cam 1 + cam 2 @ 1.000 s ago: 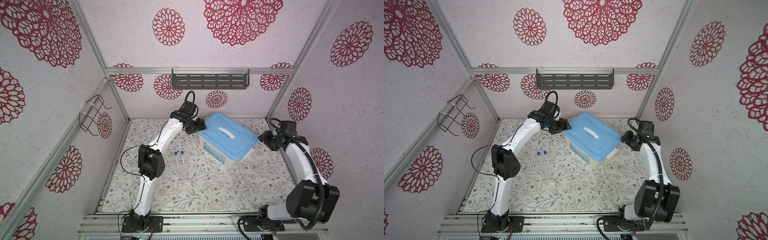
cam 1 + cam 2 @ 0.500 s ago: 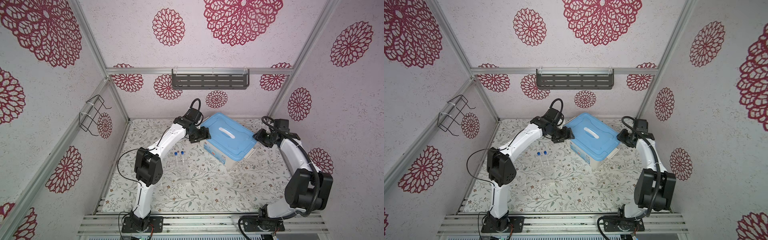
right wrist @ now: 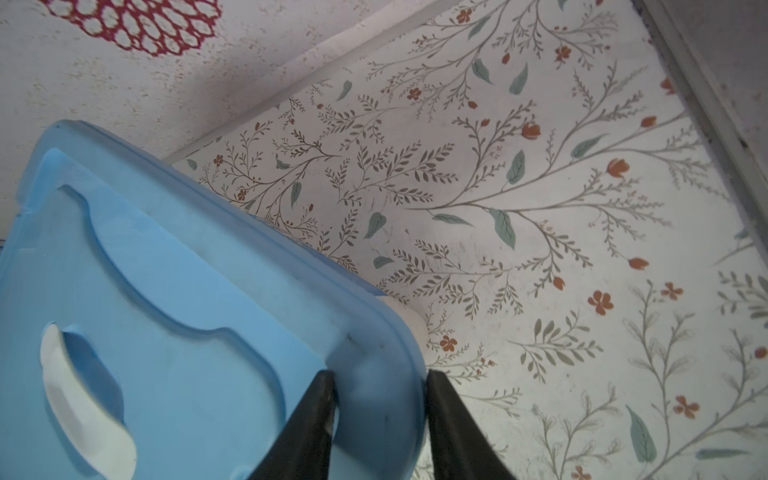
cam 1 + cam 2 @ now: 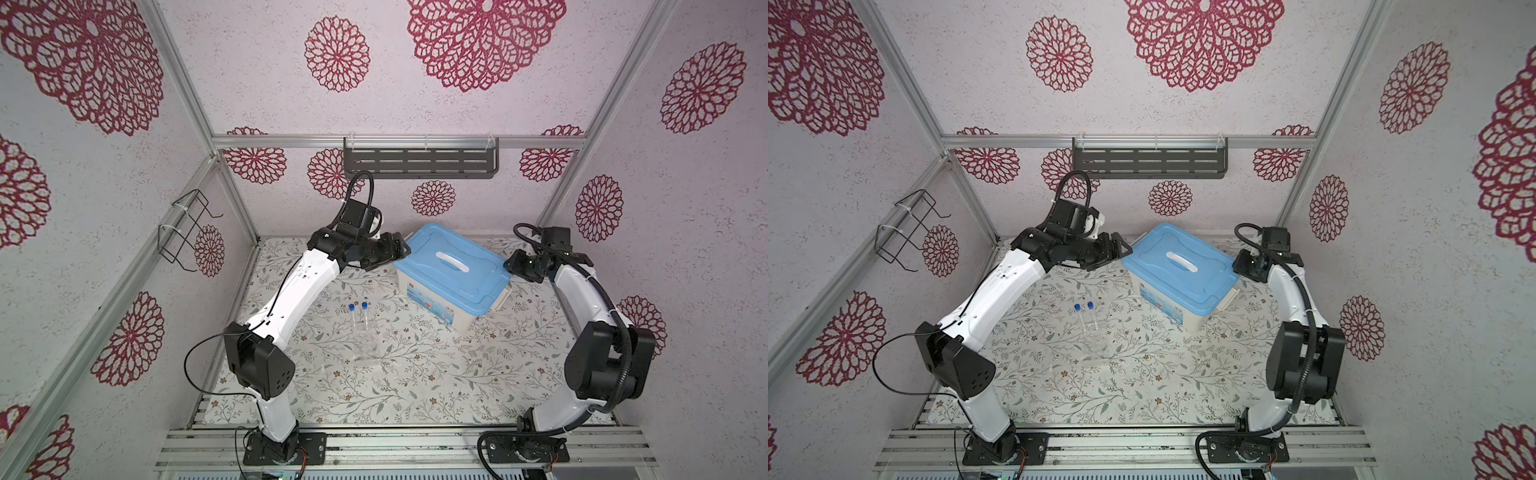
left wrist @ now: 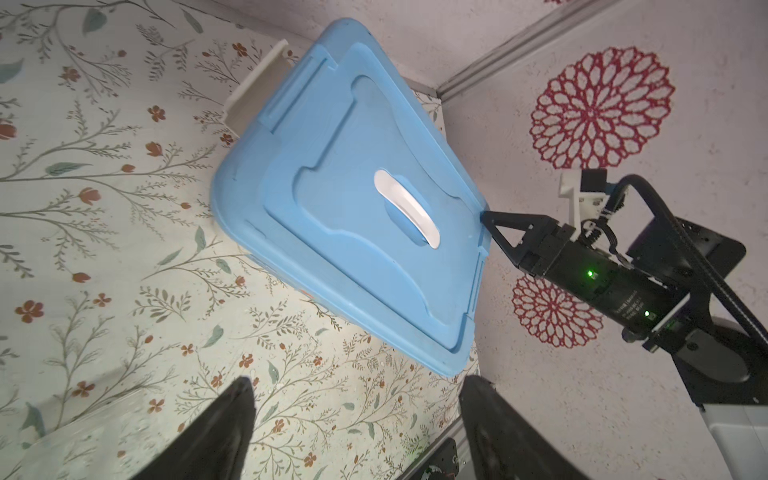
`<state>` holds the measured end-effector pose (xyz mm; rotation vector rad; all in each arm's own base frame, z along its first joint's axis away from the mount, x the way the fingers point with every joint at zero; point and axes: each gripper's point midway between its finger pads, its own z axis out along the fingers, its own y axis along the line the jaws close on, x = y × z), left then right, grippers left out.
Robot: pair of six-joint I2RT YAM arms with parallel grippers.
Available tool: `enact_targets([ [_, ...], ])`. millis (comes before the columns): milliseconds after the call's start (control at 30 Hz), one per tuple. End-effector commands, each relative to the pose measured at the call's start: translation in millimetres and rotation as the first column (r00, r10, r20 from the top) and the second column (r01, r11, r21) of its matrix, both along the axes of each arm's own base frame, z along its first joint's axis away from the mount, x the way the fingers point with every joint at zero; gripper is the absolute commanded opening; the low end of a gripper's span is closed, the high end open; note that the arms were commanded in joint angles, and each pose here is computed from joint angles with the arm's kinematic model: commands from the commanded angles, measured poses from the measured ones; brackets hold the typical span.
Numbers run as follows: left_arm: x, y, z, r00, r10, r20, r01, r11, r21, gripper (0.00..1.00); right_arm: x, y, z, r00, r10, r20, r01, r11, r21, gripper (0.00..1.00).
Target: Organize the chemistry lab equipment
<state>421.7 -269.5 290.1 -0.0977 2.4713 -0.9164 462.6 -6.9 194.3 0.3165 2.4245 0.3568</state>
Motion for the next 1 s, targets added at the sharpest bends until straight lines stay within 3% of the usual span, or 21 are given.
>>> enact_targets([
  [0,20.7,15.9,-9.0,0.998,0.055,-0.015,-0.054,0.999,0.004,0.81,-0.8,24.9,-18.4,0.985,0.164,-0.052,-0.165,0.986,-0.025,0.38],
  [233,46.6,7.7,-46.1,0.997,0.02,-0.075,-0.014,0.997,0.078,0.84,13.7,45.1,-18.1,0.938,0.346,-0.007,-0.345,0.937,-0.053,0.35],
  [500,66.3,5.3,-87.2,0.989,0.059,-0.138,-0.039,0.989,0.143,0.82,23.5,64.0,-33.1,0.912,0.409,-0.031,-0.41,0.907,-0.102,0.35],
  [733,53.1,-10.3,-99.6,0.984,0.031,-0.177,-0.005,0.99,0.143,0.77,25.1,67.7,-34.6,0.903,0.427,-0.047,-0.43,0.895,-0.117,0.35],
  [967,18.2,-52.7,-88.7,0.979,-0.094,-0.182,0.116,0.986,0.118,0.76,25.4,64.9,-34.6,0.919,0.39,-0.059,-0.394,0.913,-0.105,0.38],
])
